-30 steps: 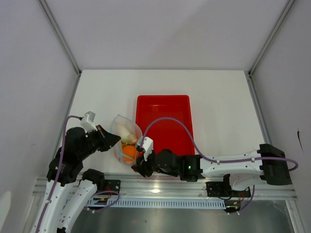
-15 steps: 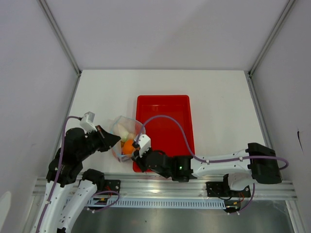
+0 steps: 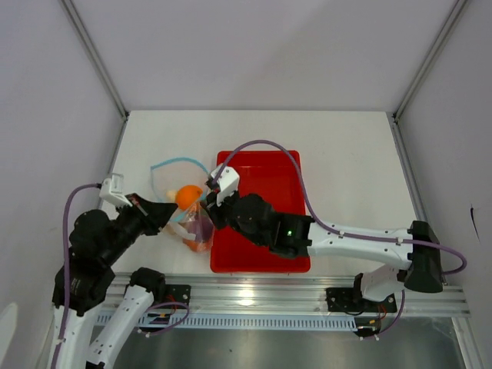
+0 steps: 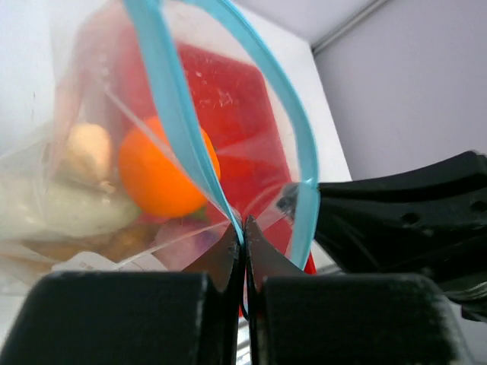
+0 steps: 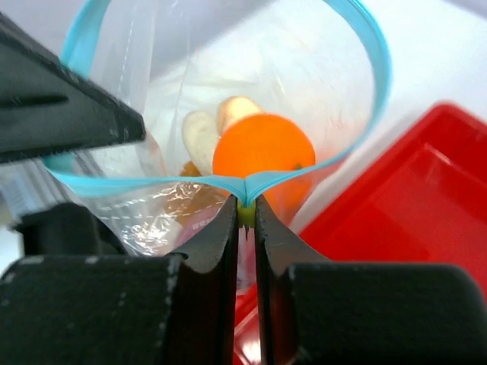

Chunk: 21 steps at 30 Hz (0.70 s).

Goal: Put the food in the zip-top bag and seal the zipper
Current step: Adjust the zipper food storage bag at the center of the board.

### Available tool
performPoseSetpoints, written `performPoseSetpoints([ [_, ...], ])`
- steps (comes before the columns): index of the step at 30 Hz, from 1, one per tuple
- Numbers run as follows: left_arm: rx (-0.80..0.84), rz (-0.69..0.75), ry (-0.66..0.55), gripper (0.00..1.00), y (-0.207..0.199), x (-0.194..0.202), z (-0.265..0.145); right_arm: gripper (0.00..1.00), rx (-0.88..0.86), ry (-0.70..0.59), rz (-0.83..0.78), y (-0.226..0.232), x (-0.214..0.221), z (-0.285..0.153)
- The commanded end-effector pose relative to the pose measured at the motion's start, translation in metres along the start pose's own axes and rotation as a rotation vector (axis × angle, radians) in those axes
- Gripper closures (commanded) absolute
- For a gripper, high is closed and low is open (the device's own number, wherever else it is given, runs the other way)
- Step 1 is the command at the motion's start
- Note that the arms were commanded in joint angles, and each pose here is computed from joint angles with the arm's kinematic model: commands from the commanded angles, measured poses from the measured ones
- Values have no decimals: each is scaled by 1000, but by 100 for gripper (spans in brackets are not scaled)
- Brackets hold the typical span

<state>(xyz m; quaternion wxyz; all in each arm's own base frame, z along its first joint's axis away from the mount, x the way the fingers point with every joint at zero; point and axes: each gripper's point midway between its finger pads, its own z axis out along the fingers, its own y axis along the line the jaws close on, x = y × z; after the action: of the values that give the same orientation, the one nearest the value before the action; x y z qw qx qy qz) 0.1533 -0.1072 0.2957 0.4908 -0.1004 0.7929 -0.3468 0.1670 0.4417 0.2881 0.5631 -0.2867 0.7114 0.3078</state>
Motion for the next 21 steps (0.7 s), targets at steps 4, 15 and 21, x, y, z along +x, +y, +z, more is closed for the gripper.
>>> performPoseSetpoints([
  [4, -86, -62, -23, 99, 32, 19, 5, 100, -75, -43, 34, -6, -32, 7],
  [15, -121, -169, 60, 99, 56, 58, 19, 100, -116, 77, 25, -1, 23, 41],
  [21, -97, -95, -40, 99, 34, 19, 1, 100, -145, 17, -3, 4, -15, 44],
])
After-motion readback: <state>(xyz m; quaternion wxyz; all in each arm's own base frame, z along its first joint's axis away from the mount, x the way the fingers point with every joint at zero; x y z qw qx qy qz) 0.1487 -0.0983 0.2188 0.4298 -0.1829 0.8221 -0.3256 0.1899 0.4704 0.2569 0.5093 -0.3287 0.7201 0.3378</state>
